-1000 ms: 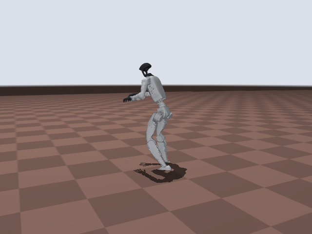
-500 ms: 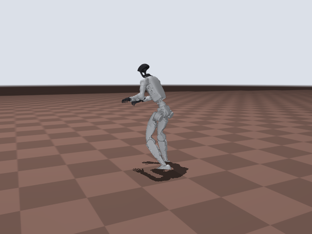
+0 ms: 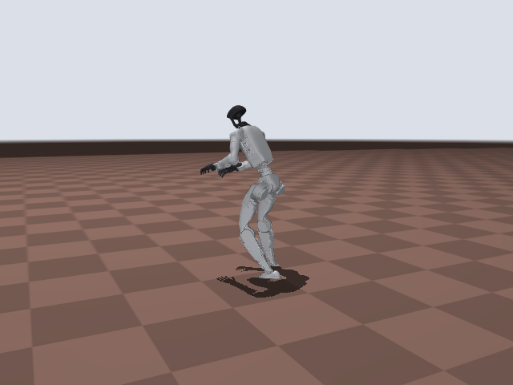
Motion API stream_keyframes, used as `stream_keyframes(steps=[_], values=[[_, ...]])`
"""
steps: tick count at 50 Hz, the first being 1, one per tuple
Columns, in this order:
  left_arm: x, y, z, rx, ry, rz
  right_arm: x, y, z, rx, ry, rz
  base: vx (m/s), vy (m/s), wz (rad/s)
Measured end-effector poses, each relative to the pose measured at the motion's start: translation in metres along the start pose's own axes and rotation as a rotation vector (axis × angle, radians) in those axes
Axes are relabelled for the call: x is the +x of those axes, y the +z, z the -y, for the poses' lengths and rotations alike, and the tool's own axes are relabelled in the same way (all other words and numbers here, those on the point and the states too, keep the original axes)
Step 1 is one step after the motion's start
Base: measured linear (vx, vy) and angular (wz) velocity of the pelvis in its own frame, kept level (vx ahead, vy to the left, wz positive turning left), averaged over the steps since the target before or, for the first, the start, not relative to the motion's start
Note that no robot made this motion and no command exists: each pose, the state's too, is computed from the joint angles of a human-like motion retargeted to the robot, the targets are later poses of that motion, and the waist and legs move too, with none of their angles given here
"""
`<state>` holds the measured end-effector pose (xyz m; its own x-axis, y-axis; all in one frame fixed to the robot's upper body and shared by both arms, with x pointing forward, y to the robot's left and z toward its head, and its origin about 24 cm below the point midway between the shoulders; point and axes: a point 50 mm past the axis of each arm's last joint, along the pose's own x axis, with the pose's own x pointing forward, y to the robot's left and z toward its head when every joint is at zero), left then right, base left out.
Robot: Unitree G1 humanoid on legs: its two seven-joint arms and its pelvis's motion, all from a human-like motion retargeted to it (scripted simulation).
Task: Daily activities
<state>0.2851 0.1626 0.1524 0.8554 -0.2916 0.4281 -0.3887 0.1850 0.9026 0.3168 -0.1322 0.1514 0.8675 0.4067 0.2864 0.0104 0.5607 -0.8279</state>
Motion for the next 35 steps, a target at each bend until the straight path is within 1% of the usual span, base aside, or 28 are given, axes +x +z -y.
stream_keyframes(steps=[8, 19, 35], values=[[-0.005, -0.005, 0.013, -0.072, -0.025, -0.045, -0.002, -0.003, -0.012, 0.032, 0.01, -0.018, 0.0, 0.0, 0.0], [-0.011, -0.014, 0.028, -0.167, -0.049, -0.128, -0.003, -0.012, -0.024, 0.002, 0.066, -0.057, 0.0, 0.0, 0.0], [-0.036, -0.034, 0.033, -0.227, -0.043, -0.248, -0.012, -0.018, -0.035, -0.007, 0.094, -0.077, 0.0, 0.0, 0.0]])
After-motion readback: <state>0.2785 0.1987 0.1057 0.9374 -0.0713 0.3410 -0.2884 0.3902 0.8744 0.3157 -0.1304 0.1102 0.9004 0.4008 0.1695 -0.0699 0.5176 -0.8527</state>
